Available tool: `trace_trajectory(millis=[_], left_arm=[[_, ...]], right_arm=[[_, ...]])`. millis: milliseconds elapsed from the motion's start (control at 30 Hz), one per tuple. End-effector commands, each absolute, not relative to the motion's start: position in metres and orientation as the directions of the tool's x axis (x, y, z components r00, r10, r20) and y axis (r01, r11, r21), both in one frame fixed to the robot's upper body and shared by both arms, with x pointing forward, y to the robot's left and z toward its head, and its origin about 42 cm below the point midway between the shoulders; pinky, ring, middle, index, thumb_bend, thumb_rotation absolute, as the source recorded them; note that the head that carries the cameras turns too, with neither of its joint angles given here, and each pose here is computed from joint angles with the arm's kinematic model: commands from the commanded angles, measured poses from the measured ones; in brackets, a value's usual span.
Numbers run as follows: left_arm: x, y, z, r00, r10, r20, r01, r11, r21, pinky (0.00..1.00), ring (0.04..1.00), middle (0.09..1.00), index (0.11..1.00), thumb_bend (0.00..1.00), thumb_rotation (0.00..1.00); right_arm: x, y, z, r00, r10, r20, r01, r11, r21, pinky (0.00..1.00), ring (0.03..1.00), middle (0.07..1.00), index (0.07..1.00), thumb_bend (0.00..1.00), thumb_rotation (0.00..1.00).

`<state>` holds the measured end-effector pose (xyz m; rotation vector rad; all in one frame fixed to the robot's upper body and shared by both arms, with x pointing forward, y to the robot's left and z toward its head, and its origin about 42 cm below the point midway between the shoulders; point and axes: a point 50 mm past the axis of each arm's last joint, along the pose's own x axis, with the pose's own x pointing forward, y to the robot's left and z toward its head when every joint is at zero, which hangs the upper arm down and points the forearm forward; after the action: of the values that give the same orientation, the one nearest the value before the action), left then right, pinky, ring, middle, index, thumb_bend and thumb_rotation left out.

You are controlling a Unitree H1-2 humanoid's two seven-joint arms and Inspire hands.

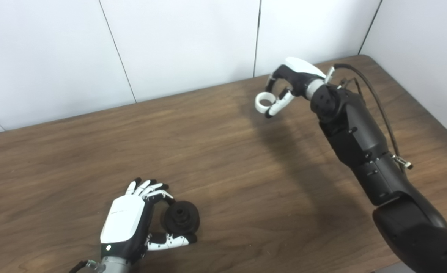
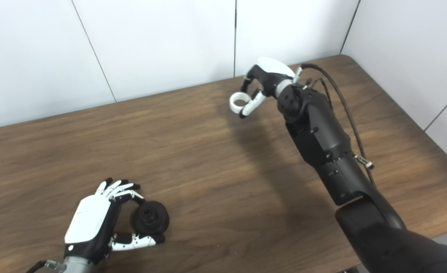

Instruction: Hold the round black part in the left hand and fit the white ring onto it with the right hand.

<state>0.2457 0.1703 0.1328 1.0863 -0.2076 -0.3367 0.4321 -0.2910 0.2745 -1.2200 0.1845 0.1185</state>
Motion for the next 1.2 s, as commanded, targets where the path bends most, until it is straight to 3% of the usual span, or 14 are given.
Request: trace_trajectory(millis=[0,467,1167], left_arm=[[0.241,0.174,0.126,0.936,-0.346,-0.069,0.203,0.369,0.907,0.98,0.897,0.808,0.485,0.52,0.05],[0.242,0.157,0.127,0.936,-0.340,-0.088,0.217,0.365,0.905,0.98,0.908,0.816,0.485,0.52,0.05],[0.244,0.136,0.133,0.938,-0.337,-0.082,0.213,0.371,0.904,0.99,0.906,0.816,0.485,0.52,0.05]], right_arm=[[0.431,-0.276,0.310,0.988,0.057,-0.146,-0.156,0.268,-0.951,1.00,0.929,0.839,0.486,0.52,0.13],[0.388,-0.207,0.317,0.914,0.351,-0.204,-0.248,0.084,-0.965,1.00,0.938,0.835,0.485,0.52,0.14],[0.335,-0.177,0.327,0.807,0.567,-0.165,-0.260,0.090,-0.962,1.00,0.934,0.835,0.483,0.53,0.14]])
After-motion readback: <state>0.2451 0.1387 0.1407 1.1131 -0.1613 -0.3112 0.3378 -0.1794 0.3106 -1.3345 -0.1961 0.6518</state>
